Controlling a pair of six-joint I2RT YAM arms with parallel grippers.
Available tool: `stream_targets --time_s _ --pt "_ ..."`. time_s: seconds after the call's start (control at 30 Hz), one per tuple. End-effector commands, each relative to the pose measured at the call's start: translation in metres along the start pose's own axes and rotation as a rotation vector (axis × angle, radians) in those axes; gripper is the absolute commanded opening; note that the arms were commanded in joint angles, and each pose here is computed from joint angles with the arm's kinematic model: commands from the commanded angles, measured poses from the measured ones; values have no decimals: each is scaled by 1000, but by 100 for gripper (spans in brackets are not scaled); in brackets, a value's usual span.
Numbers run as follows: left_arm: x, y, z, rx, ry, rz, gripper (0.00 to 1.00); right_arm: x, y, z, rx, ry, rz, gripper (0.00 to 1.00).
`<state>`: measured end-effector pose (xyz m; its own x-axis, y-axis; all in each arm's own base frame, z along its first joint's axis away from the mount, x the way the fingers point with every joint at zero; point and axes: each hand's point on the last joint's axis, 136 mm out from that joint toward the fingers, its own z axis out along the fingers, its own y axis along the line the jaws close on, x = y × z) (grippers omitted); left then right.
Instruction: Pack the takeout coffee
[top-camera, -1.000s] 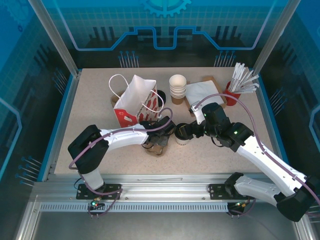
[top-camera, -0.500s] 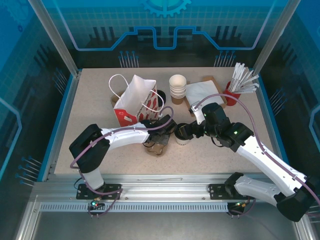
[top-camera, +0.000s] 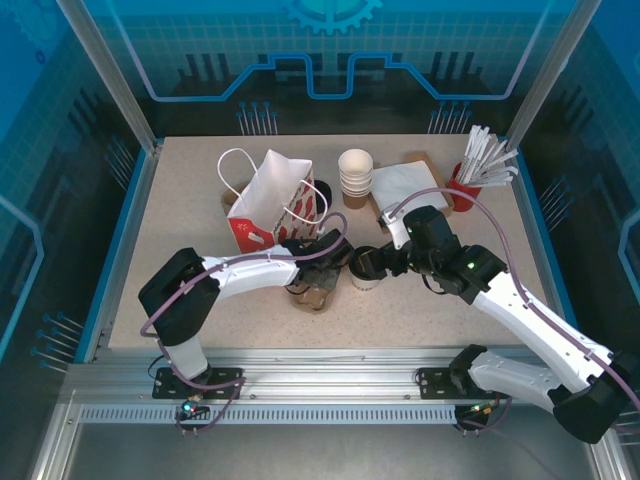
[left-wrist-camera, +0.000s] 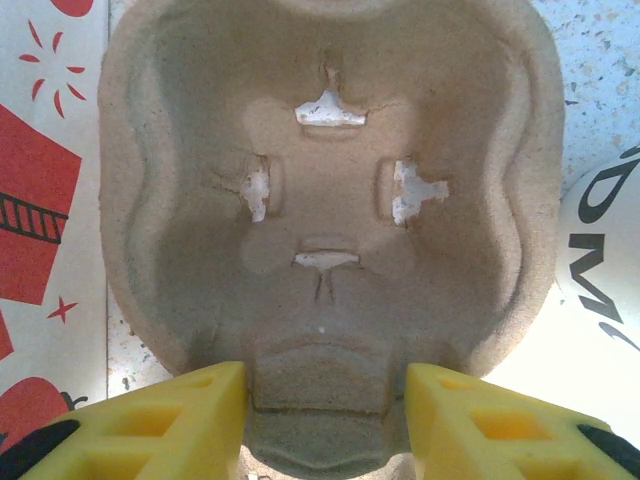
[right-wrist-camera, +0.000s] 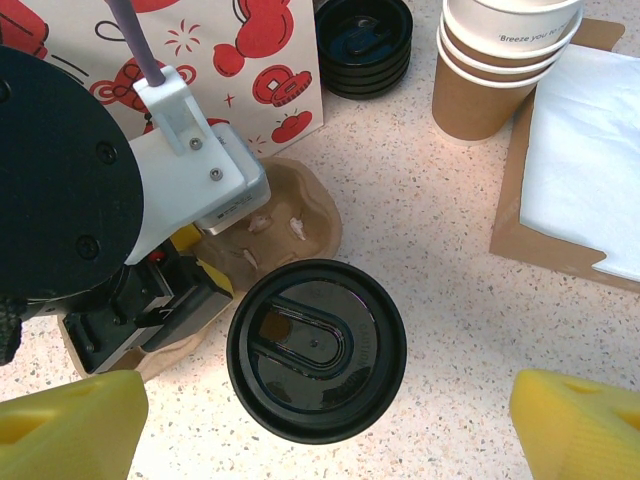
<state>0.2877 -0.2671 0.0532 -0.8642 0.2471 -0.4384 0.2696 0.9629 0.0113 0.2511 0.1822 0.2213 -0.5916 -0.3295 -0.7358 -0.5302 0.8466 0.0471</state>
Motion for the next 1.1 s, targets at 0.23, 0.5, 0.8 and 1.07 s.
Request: stream_targets --time_s 0.23,0.5,0.8,1.07 --pt "9 11 2 -14 38 -7 46 1 -3 0 2 -6 21 95" --pt "12 9 2 2 52 -13 46 1 -3 0 4 -6 21 95" --pt "18 12 -2 -1 58 -16 47 2 -2 2 -1 -3 26 95" --pt "18 12 -7 10 54 -23 48 3 -2 3 -1 -2 27 95"
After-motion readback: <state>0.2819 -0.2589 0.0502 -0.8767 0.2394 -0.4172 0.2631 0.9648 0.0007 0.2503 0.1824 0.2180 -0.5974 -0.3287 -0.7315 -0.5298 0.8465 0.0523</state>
